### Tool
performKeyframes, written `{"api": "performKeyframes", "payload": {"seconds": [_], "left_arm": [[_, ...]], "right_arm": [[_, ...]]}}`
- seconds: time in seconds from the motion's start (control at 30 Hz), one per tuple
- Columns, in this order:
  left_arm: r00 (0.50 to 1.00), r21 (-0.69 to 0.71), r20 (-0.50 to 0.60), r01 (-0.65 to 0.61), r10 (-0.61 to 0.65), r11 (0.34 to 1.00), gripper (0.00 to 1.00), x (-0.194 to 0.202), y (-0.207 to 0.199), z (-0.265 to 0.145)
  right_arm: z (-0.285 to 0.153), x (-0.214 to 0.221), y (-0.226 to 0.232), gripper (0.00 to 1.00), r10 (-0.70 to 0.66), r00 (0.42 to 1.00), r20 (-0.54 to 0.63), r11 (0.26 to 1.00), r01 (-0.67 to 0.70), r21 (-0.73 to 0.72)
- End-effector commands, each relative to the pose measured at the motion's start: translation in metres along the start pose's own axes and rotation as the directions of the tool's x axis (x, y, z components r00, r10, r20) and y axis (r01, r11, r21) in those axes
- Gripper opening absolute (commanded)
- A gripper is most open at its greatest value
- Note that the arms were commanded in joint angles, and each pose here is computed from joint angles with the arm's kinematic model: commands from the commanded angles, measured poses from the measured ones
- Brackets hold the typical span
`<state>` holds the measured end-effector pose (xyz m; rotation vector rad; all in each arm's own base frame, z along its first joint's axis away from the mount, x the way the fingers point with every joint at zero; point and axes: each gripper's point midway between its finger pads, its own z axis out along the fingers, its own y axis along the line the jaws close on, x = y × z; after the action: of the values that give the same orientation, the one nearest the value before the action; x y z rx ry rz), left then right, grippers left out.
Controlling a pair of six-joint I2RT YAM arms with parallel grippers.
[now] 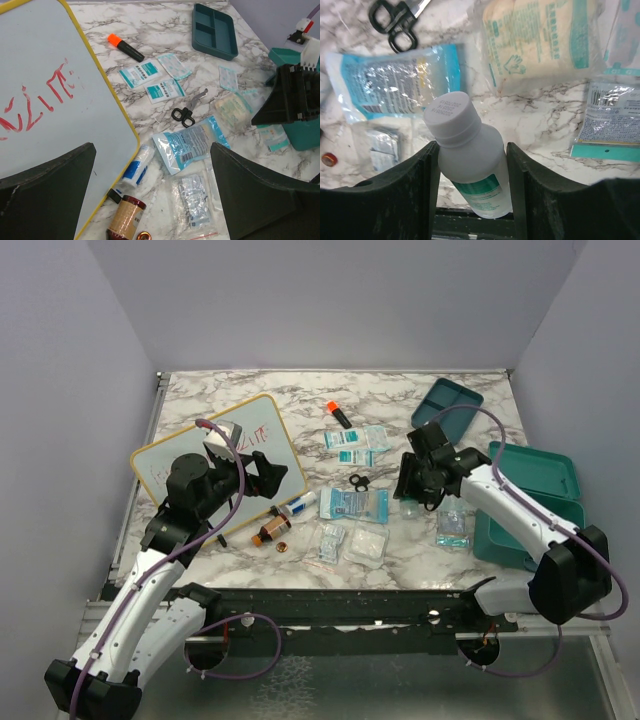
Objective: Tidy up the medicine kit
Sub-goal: Pick up the pill bottle at the center of the board, then place the pill bottle in the medicine box.
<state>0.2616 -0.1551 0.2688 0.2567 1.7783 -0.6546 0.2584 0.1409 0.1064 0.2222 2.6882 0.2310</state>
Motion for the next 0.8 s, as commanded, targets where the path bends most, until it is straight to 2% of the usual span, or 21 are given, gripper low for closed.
{"api": "performKeyframes", "payload": {"seconds": [0.0, 0.17, 0.37, 0.47, 0.53, 0.63, 0.77], "left_arm": [[1.000, -0.014, -0.005, -0.007, 0.007, 1.000, 0.99, 0.004, 0.002, -0.002], [1.000, -0.013, -0.011, -0.006, 0.005, 1.000, 0.99, 0.006, 0.003, -0.001], [1.000, -0.015, -0.010, -0.005, 0.005, 1.000, 0.99, 0.006, 0.003, -0.001], [1.000, -0.015, -0.007, -0.007, 0.007, 1.000, 0.99, 0.006, 0.003, -0.002], [1.000, -0.014, -0.004, -0.007, 0.007, 1.000, 0.99, 0.005, 0.002, -0.002], [1.000, -0.015, -0.009, -0.007, 0.007, 1.000, 0.99, 0.006, 0.002, -0.002], [1.000, 0.003, -0.014, -0.009, 0.009, 1.000, 0.99, 0.008, -0.003, -0.002]], "right_arm": [[-0.035, -0.043, -0.003, 0.32, 0.103, 0.982, 0.159, 0.991, -0.116, 0.073], [-0.070, -0.083, -0.009, 0.32, 0.178, 0.934, 0.309, 0.974, -0.213, 0.083], [-0.101, -0.099, -0.038, 0.31, 0.273, 0.871, 0.409, 0.921, -0.359, 0.151], [-0.118, -0.101, -0.061, 0.30, 0.335, 0.824, 0.457, 0.875, -0.452, 0.175], [-0.133, -0.102, -0.081, 0.30, 0.373, 0.772, 0.515, 0.827, -0.528, 0.192], [-0.156, -0.101, -0.106, 0.30, 0.396, 0.696, 0.599, 0.766, -0.610, 0.204], [-0.175, -0.088, -0.139, 0.30, 0.407, 0.624, 0.667, 0.675, -0.697, 0.241]]}}
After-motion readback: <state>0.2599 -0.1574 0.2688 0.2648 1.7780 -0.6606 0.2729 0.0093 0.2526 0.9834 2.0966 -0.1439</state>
